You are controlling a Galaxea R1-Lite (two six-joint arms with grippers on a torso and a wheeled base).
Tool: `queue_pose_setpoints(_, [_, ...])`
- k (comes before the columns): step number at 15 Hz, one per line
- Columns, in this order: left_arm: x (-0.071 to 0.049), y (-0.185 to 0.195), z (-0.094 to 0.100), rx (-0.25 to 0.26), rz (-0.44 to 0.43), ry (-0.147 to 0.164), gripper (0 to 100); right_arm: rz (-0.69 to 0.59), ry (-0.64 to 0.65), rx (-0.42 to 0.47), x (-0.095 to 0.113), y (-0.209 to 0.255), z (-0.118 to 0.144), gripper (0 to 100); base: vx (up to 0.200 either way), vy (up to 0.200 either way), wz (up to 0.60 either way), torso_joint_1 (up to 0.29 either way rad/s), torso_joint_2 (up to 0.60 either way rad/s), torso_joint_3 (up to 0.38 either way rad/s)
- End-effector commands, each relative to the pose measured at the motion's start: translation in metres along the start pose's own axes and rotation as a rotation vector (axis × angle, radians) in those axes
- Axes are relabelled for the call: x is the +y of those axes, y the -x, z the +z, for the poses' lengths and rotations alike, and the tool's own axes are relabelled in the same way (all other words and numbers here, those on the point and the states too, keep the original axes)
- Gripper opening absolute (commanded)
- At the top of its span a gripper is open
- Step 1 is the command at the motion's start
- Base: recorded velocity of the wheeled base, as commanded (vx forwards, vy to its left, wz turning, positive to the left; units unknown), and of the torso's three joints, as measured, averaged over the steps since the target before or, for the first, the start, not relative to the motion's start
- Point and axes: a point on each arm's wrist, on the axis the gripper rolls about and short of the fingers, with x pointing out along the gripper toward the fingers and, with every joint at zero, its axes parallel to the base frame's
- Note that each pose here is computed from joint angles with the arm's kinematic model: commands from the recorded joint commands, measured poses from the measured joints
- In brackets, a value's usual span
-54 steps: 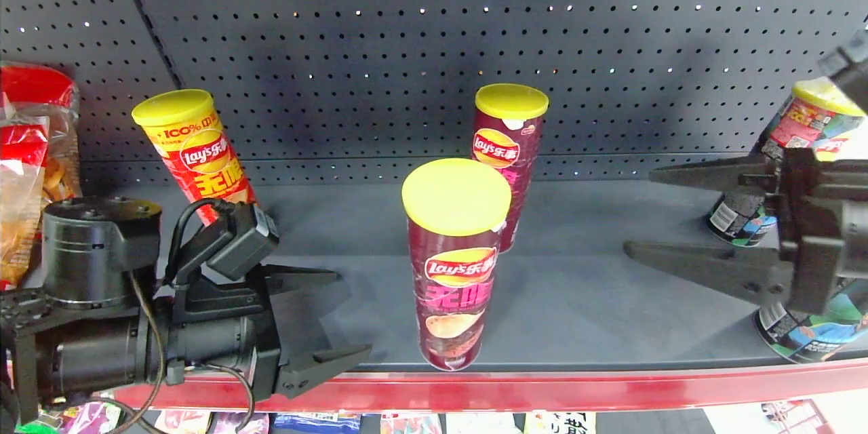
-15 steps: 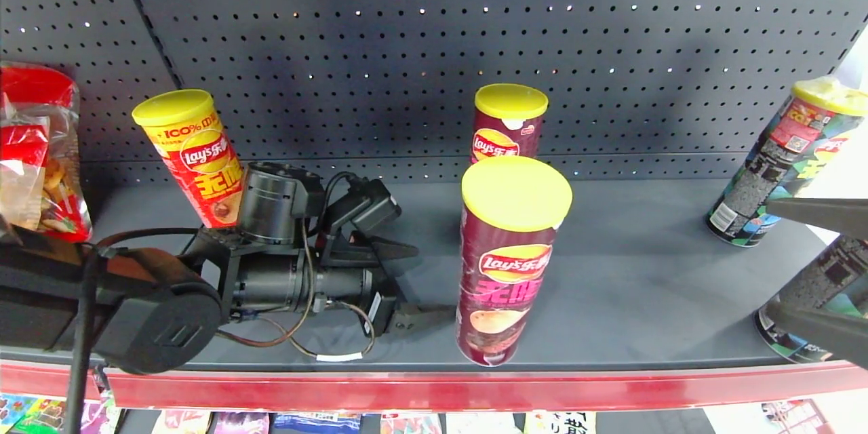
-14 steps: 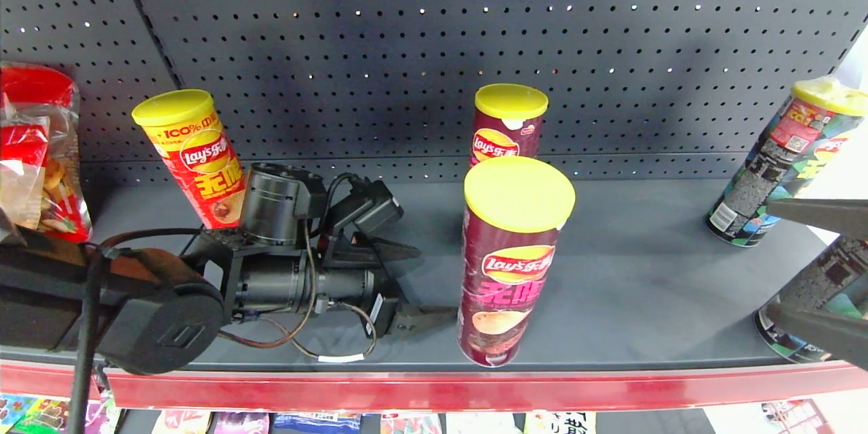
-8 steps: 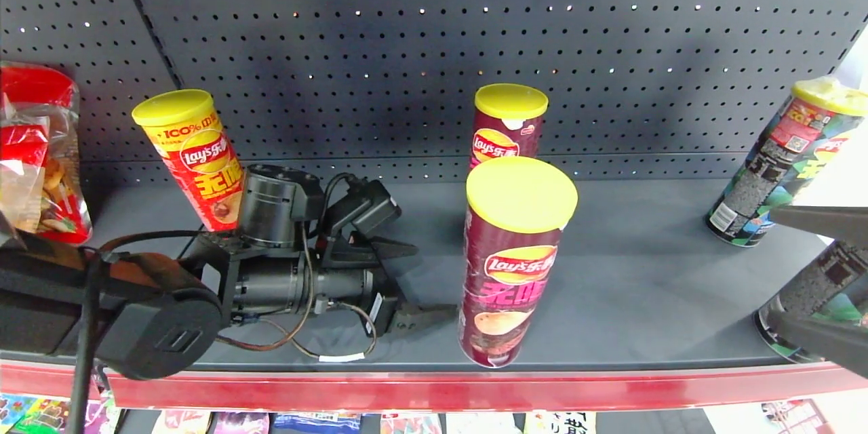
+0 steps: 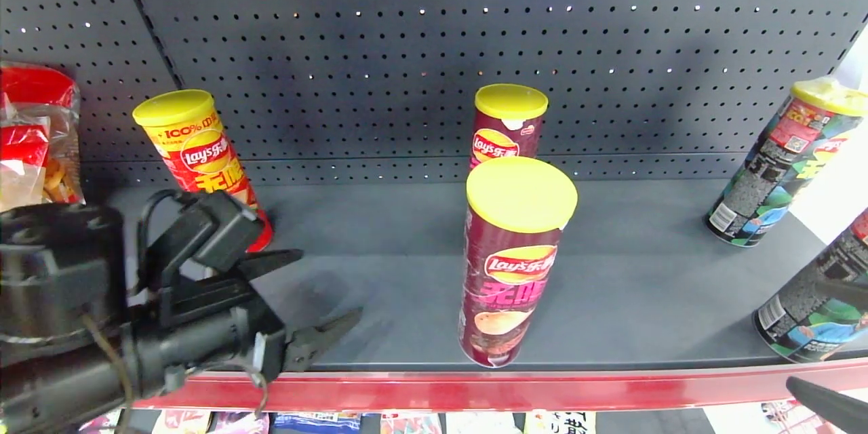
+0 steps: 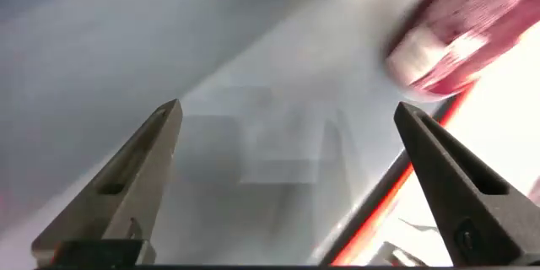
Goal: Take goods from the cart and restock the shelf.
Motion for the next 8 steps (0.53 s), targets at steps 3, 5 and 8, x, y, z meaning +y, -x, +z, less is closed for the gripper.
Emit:
queue_pose_setpoints(3, [-0.010,0.102,-0.048,-0.052,0.318,0.009,100,-0.191,-0.019,-0.058,0.005,0.030,-0.023,100,0.000,0.000,0.00,0.000,0.00,0.000])
queue_pose_setpoints(5, [-0.010,0.115,-0.053,-0.076,0.392,0.015,100,-0.369,-0.047,-0.014,-0.001,0.029,-0.025,100,0.000,0.000,0.00,0.000,0.00,0.000])
queue_pose_setpoints(8, [-0.004,0.119,-0.049,-0.075,0.490,-0.010,100,-0.390,-0.060,0.006,-0.001,0.029,-0.032,100,0.000,0.000,0.00,0.000,0.00,0.000])
